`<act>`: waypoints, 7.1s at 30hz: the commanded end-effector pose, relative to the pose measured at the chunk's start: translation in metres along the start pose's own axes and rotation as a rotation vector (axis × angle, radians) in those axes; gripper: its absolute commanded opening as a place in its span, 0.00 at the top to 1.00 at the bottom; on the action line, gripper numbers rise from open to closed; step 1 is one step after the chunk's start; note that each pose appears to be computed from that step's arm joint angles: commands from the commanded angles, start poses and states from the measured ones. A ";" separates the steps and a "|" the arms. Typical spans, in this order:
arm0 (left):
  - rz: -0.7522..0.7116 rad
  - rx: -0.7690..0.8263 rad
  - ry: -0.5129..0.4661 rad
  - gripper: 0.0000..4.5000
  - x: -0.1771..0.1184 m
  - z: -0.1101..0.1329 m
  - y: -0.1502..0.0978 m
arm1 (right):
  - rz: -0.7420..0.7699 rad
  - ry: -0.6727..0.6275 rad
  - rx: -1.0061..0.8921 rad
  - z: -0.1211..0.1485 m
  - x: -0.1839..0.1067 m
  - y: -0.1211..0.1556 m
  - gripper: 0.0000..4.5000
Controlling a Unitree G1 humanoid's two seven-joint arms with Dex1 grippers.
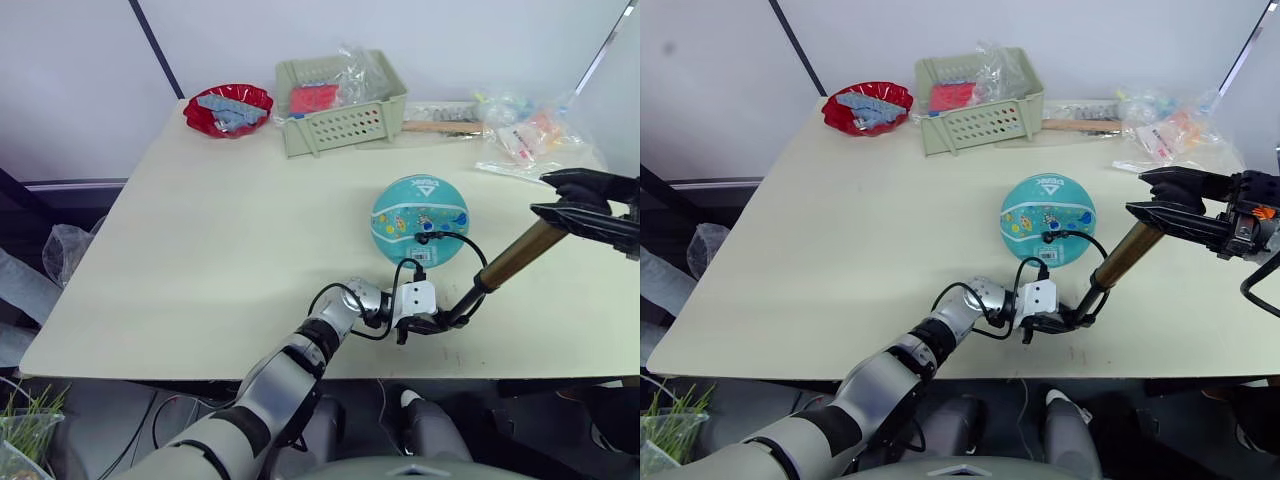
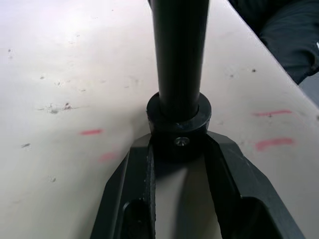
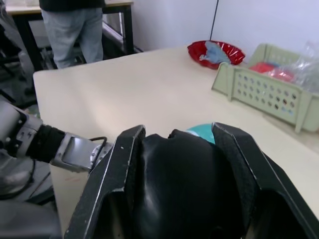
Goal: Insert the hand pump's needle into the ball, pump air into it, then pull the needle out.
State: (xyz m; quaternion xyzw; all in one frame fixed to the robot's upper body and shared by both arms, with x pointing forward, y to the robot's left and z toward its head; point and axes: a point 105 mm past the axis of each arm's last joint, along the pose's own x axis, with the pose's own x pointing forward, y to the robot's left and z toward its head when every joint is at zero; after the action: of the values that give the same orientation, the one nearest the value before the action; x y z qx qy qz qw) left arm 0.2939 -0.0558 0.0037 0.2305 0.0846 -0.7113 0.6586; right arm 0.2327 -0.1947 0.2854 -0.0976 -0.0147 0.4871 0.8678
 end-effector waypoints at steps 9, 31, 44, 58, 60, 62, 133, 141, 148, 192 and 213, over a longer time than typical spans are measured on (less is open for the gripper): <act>-0.037 -0.116 0.172 0.78 -0.011 -0.051 -0.020 | 0.026 0.070 -0.024 -0.038 0.011 0.016 0.64; -0.056 -0.111 0.147 0.78 -0.005 -0.045 -0.024 | 0.053 0.283 0.063 -0.176 0.020 0.033 0.64; -0.068 -0.104 0.145 0.78 -0.005 -0.043 -0.024 | 0.008 0.052 -0.028 -0.086 0.014 0.008 0.64; -0.103 -0.087 0.121 0.78 0.007 -0.036 -0.032 | -0.052 -0.070 -0.139 0.012 -0.021 -0.004 0.64; -0.108 -0.088 0.118 0.78 0.008 -0.035 -0.033 | -0.052 -0.075 -0.143 0.020 -0.023 -0.004 0.64; -0.112 -0.087 0.116 0.78 0.008 -0.035 -0.034 | -0.052 -0.080 -0.147 0.027 -0.024 -0.003 0.64; -0.131 -0.076 0.142 0.78 0.008 -0.039 -0.037 | 0.110 0.159 -0.050 -0.041 0.012 0.014 0.64; -0.109 -0.083 0.146 0.78 0.005 -0.041 -0.034 | 0.144 0.285 -0.010 -0.105 0.020 0.022 0.64; -0.107 -0.083 0.143 0.78 0.007 -0.041 -0.035 | 0.129 0.294 0.003 -0.146 0.029 0.031 0.64; -0.101 -0.079 0.151 0.78 0.006 -0.040 -0.031 | 0.121 0.206 -0.089 -0.041 0.008 0.009 0.64; -0.101 -0.083 0.148 0.78 0.007 -0.040 -0.033 | 0.073 0.276 -0.076 -0.165 0.027 0.023 0.64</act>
State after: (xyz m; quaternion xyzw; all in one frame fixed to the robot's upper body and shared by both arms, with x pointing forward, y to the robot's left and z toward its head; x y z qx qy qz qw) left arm 0.2873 -0.0561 -0.0086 0.2368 0.1071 -0.7129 0.6513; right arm 0.2460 -0.1758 0.1402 -0.1972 0.0368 0.5130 0.8346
